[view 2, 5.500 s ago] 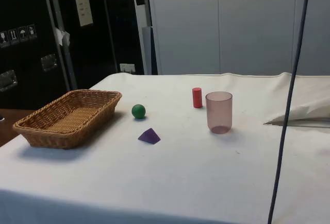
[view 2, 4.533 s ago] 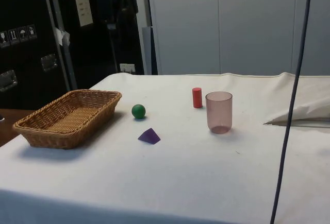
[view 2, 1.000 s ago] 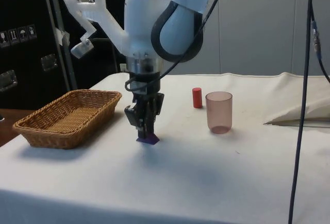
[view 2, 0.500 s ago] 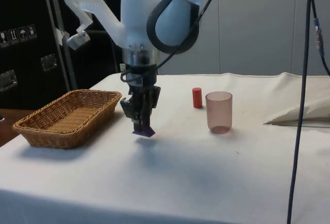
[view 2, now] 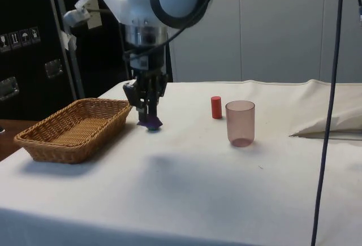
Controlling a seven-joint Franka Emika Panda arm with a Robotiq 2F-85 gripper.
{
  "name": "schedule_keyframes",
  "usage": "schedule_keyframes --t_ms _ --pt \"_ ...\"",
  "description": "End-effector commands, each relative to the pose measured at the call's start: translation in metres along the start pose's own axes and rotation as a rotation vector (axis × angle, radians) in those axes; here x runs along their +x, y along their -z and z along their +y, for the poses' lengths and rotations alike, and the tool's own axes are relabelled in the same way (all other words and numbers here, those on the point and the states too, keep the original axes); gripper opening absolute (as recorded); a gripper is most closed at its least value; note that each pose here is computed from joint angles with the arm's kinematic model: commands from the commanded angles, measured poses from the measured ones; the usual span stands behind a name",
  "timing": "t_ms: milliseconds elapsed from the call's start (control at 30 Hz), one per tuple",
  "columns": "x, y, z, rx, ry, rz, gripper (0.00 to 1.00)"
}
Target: Pick up the triangular block and place it into the basket.
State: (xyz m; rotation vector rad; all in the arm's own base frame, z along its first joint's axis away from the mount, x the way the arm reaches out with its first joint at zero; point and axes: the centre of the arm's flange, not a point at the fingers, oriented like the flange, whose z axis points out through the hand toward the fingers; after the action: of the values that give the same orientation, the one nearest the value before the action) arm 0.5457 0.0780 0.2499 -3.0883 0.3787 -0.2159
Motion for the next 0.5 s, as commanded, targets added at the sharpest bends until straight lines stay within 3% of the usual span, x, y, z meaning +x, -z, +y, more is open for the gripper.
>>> schedule_keyframes --t_ms 0,167,400,467 --pt "0.003 0.005 0.001 -0.001 0.002 -0.002 0.33" --pt "0.009 0.015 0.002 0.002 0.002 0.005 0.33" --pt "0.032 0.034 0.005 0.002 0.014 0.01 0.33" --pt "0.03 0.034 0.005 0.0 0.012 0.016 0.33"
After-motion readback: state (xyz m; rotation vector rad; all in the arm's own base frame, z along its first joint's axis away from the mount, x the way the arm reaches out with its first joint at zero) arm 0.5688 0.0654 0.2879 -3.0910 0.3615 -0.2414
